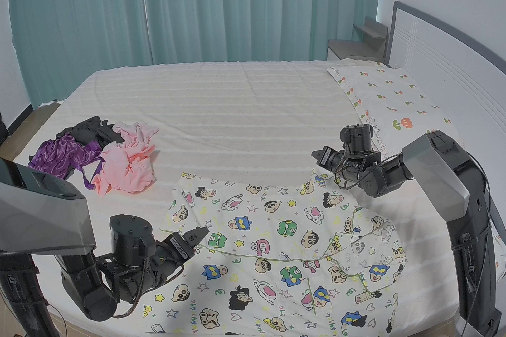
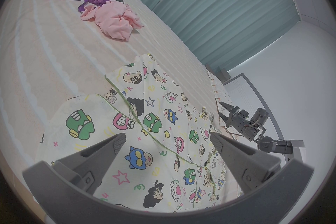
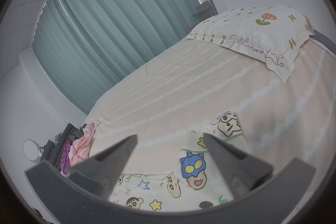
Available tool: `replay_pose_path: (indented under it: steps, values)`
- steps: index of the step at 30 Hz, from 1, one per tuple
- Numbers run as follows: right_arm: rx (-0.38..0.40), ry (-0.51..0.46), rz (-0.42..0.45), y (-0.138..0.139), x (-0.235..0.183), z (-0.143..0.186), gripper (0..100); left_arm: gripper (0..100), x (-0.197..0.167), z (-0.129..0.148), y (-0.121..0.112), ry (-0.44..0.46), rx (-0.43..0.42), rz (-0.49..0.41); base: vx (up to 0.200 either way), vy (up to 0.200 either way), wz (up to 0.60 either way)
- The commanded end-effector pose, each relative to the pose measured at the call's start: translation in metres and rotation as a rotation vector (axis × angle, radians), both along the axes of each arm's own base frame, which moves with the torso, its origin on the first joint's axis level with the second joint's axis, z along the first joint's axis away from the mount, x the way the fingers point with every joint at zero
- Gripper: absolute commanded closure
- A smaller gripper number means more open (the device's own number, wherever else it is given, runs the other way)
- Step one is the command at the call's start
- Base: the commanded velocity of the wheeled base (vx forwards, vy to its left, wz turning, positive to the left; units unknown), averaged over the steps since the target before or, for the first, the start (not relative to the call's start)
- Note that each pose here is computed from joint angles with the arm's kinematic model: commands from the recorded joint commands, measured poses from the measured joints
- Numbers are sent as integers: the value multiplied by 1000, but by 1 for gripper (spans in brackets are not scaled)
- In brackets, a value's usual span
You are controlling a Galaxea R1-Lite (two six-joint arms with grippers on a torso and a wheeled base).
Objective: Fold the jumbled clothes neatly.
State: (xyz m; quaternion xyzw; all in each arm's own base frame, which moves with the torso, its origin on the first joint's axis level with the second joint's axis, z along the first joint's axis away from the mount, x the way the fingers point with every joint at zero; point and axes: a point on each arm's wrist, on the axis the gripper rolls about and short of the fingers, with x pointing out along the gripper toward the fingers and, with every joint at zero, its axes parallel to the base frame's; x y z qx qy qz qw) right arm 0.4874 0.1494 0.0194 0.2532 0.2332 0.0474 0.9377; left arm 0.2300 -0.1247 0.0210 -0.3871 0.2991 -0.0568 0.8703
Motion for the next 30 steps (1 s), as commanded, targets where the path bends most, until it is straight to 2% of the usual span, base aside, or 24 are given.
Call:
replay_pose_path:
  steps: [1, 6, 10, 14, 19, 24, 30]
  values:
    - [-9, 10, 3, 1, -1, -6, 0, 0, 0, -1, 0, 3, 1, 0, 0, 0, 0]
    - [-10, 24, -9, -7, -4, -2, 0, 0, 0, 0, 0, 1, 1, 1, 0, 0, 0]
    - [-4, 35, -52, -32, -2, 2, 0, 0, 0, -1, 0, 3, 1, 0, 0, 0, 0]
    - [6, 70, -73, -57, -1, -8, 0, 0, 0, -1, 0, 3, 1, 0, 0, 0, 0]
    - [8, 104, -65, -60, 1, -24, 0, 0, 0, -1, 0, 4, 3, 1, 0, 0, 0]
    - [24, 150, -15, -57, 0, -35, 0, 0, 0, -1, 0, 4, 3, 1, 0, 0, 0]
    - [24, 161, -16, -56, 10, -43, 0, 0, 0, -2, 0, 8, 5, 1, 0, 0, 0]
